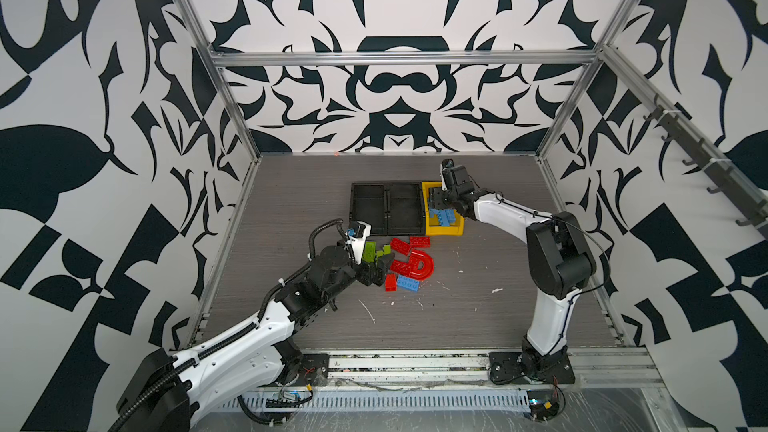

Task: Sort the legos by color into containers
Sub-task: 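Grasp the blue brick with the right gripper and drop it into the yellow bin, then move the right gripper to the blue 2x4 brick among the red bricks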

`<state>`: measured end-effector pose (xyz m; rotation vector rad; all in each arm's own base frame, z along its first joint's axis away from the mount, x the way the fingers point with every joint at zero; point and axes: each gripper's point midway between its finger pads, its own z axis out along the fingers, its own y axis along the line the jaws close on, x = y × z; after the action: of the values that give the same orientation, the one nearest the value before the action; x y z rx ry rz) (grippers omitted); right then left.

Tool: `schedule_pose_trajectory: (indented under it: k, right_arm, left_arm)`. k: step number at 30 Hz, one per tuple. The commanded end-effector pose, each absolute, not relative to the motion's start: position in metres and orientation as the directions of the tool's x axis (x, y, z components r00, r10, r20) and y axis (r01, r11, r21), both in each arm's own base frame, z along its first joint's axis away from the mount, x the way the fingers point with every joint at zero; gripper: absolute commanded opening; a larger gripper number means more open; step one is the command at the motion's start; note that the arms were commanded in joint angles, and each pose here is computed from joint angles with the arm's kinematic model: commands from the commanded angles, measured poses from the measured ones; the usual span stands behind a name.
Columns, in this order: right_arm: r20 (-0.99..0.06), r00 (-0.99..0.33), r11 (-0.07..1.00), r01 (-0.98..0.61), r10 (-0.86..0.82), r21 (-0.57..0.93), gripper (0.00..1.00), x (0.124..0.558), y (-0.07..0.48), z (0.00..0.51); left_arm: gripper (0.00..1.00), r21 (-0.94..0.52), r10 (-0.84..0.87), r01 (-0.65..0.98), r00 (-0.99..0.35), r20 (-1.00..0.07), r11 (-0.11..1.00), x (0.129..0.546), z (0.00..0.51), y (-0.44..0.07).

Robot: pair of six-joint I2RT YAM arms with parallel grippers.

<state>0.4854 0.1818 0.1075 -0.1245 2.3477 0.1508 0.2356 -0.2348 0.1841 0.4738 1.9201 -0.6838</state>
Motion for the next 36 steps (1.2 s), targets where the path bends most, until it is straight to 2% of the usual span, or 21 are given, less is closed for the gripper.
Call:
schedule_pose_trajectory:
  k: [1,5,9,13,17,23,28,31,36]
  right_arm:
    - [-0.76,-0.649,0.985,-0.147,-0.028,0.09,0.82,0.483,0.183,0.15]
    - [-0.775,-0.631,0.983,-0.146,-0.009,0.108,0.85,0.469,0.178,0.165]
    - [-0.81,-0.586,0.974,-0.189,-0.008,0.127,0.84,0.44,0.189,0.18]
    - [-0.833,-0.548,0.944,-0.31,-0.08,0.113,0.82,0.38,0.227,0.178]
    - [-0.828,-0.529,0.914,-0.402,-0.184,0.053,0.78,0.313,0.252,0.151]
    - [-0.796,-0.531,0.82,-0.567,-0.289,0.08,0.72,0.236,0.282,0.116]
    - [-0.762,-0.526,0.78,-0.624,-0.379,0.043,0.71,0.214,0.292,0.1]
    - [-0.739,-0.531,0.747,-0.663,-0.415,0.057,0.72,0.206,0.301,0.091]
    - [-0.722,-0.538,0.752,-0.658,-0.435,0.038,0.73,0.208,0.303,0.082]
  left_arm:
    - [1.0,-0.254,0.015,0.594,-0.409,-0.912,0.763,0.238,0.196,-0.236]
    - [1.0,-0.257,0.01,0.596,-0.407,-0.914,0.761,0.237,0.197,-0.236]
    - [1.0,-0.257,0.002,0.592,-0.401,-0.916,0.764,0.237,0.2,-0.234]
    - [1.0,-0.247,-0.011,0.574,-0.383,-0.924,0.781,0.239,0.203,-0.228]
    - [1.0,-0.238,-0.027,0.518,-0.381,-0.924,0.822,0.244,0.203,-0.213]
    - [1.0,-0.343,-0.111,0.448,-0.467,-0.877,0.826,0.258,0.191,-0.197]
    - [1.0,-0.452,-0.193,0.392,-0.545,-0.816,0.801,0.27,0.179,-0.183]
    - [1.0,-0.459,-0.201,0.391,-0.546,-0.814,0.798,0.27,0.179,-0.182]
    - [1.0,-0.461,-0.205,0.39,-0.544,-0.814,0.797,0.27,0.18,-0.182]
